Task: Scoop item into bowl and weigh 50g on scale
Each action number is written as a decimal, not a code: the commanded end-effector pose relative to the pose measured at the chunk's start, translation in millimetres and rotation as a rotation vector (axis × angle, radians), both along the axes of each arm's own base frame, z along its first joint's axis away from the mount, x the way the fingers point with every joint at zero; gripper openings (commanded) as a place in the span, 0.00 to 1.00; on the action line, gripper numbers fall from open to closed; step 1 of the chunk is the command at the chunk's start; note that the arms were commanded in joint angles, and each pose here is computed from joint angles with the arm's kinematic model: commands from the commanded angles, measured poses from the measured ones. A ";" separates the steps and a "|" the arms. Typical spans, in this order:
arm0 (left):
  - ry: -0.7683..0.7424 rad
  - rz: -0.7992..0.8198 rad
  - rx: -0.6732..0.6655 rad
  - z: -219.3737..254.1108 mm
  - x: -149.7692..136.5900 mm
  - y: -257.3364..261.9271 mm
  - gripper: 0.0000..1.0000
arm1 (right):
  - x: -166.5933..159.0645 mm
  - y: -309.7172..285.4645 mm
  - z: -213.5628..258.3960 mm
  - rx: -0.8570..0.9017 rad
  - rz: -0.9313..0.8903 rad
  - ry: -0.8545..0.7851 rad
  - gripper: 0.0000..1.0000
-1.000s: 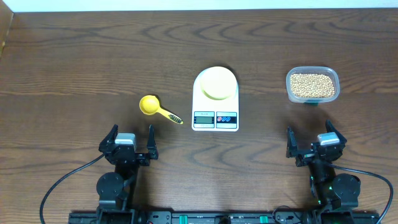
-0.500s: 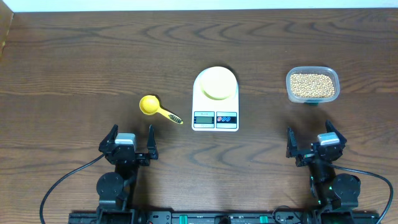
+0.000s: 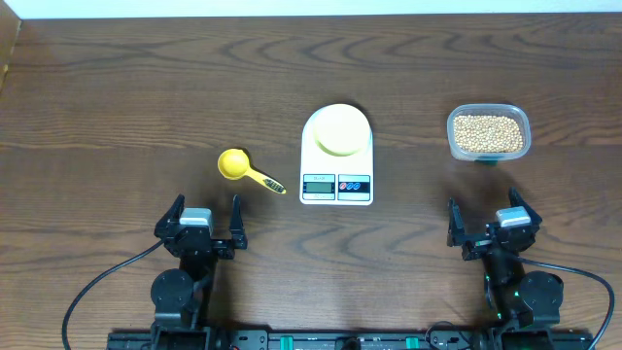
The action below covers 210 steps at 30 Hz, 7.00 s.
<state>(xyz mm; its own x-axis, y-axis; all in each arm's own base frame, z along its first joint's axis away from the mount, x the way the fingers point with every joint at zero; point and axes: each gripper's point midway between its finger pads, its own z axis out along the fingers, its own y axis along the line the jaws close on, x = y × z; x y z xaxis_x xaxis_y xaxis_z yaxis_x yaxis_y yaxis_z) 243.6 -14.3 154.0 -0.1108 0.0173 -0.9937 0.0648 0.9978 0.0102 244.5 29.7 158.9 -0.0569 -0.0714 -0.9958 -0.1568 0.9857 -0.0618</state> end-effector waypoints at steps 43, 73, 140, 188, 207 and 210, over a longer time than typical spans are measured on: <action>0.039 -0.007 0.014 -16.6 0.1 -0.6 0.98 | -0.3 0.4 -0.6 0.012 0.000 0.002 0.99; 0.037 -0.007 0.014 -16.1 0.2 -0.7 0.98 | -0.3 0.4 -0.6 0.012 0.000 0.002 0.99; 0.042 0.048 -0.032 -16.8 0.5 7.8 0.98 | -0.3 0.4 -0.8 0.012 0.000 0.003 0.99; 0.465 0.073 -0.186 106.0 -26.7 1.5 0.98 | -0.3 0.4 -0.8 0.012 0.000 0.003 0.99; 0.520 -0.043 -0.228 112.8 -38.8 -19.9 0.98 | -0.3 0.4 -0.8 0.012 0.000 0.003 0.99; 0.534 -0.092 -0.246 112.0 -41.7 -28.6 0.98 | -0.3 0.4 -0.8 0.012 0.000 0.003 0.99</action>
<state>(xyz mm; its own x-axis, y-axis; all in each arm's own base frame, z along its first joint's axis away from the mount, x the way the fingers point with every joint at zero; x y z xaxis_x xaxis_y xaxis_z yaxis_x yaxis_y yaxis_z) 203.9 -33.4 260.4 -0.6012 -0.1673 -0.7814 0.0411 0.9701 -0.2393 244.5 29.6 158.9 -0.0569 -0.0715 -0.9958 -0.1564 0.9858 -0.0618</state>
